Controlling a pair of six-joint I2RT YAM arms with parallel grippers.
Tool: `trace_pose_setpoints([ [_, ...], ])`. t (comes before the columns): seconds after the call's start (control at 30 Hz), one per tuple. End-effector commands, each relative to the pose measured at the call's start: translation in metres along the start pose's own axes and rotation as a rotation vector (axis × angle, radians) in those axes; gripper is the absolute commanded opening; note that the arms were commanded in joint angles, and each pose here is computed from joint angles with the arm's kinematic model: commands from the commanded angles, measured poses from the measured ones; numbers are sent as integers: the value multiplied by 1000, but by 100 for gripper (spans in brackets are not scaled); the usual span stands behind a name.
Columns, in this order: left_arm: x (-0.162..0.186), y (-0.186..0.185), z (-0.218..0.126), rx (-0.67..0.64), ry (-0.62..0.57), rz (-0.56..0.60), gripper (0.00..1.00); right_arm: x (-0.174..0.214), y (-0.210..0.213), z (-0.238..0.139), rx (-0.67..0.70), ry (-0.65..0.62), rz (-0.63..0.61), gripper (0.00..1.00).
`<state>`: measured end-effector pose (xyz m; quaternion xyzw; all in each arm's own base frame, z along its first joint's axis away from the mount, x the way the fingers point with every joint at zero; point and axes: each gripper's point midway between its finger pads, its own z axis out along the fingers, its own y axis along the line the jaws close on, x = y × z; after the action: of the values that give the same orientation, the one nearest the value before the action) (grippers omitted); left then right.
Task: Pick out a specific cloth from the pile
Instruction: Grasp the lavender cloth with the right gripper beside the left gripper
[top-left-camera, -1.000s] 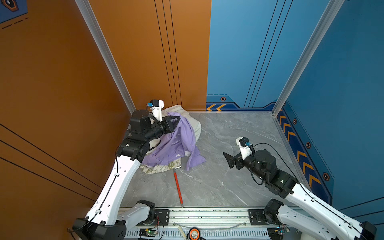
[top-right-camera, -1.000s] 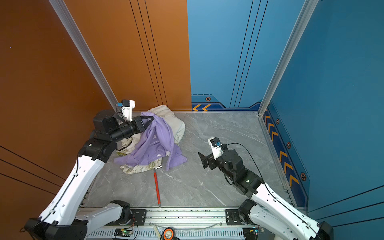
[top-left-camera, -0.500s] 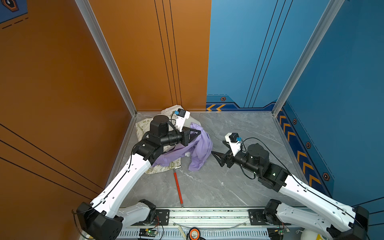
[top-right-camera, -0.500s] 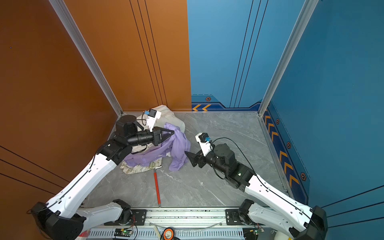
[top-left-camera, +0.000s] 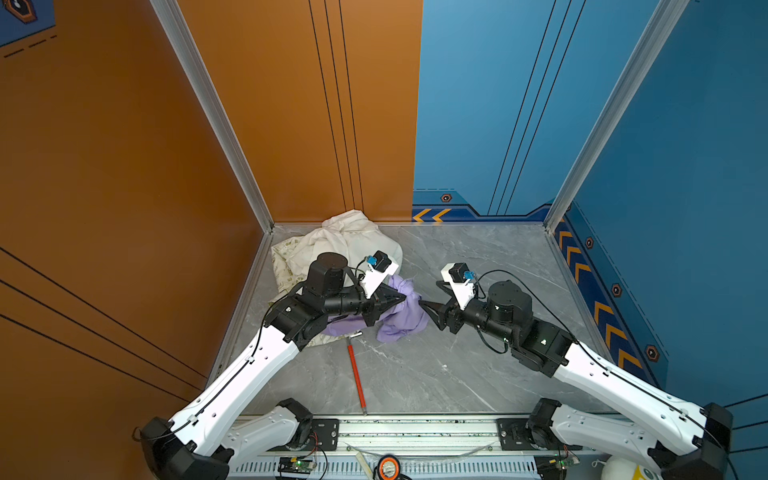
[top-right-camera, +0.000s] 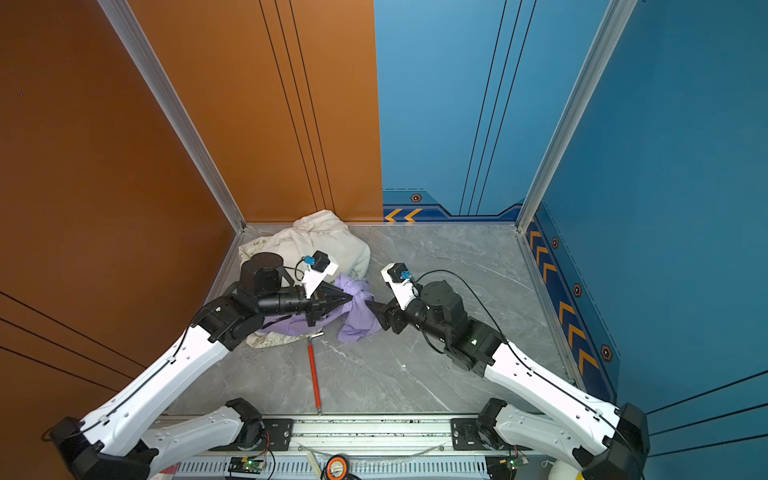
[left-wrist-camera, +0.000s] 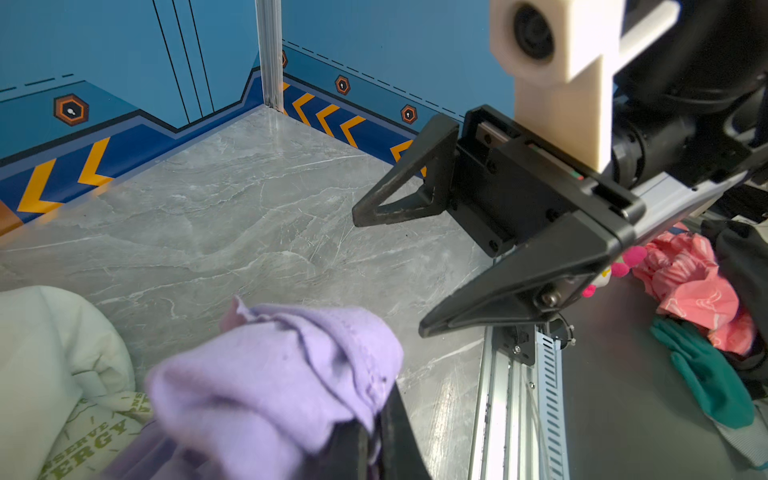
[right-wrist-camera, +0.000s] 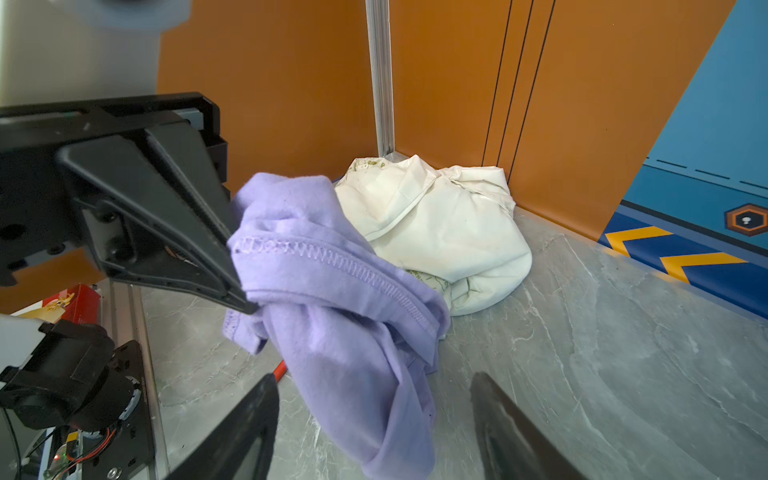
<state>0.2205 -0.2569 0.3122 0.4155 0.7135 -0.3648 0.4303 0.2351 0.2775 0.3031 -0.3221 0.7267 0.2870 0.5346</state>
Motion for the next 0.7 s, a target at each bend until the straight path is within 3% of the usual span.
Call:
trace_pose_setpoints([
  [0.0, 21, -4, -1, -9, 64, 152, 0, 3, 10, -10, -45, 67, -75, 67],
  [0.13, 35, -9, 1, 6, 86, 249, 0, 13, 10, -12, -47, 140, -123, 59],
  [0.43, 68, -16, 10, -1, 193, 446, 0, 21, 37, 0, -178, 178, -136, 60],
  [0.67, 81, -19, 12, -5, 231, 553, 0, 47, 51, 8, -248, 272, -262, 62],
])
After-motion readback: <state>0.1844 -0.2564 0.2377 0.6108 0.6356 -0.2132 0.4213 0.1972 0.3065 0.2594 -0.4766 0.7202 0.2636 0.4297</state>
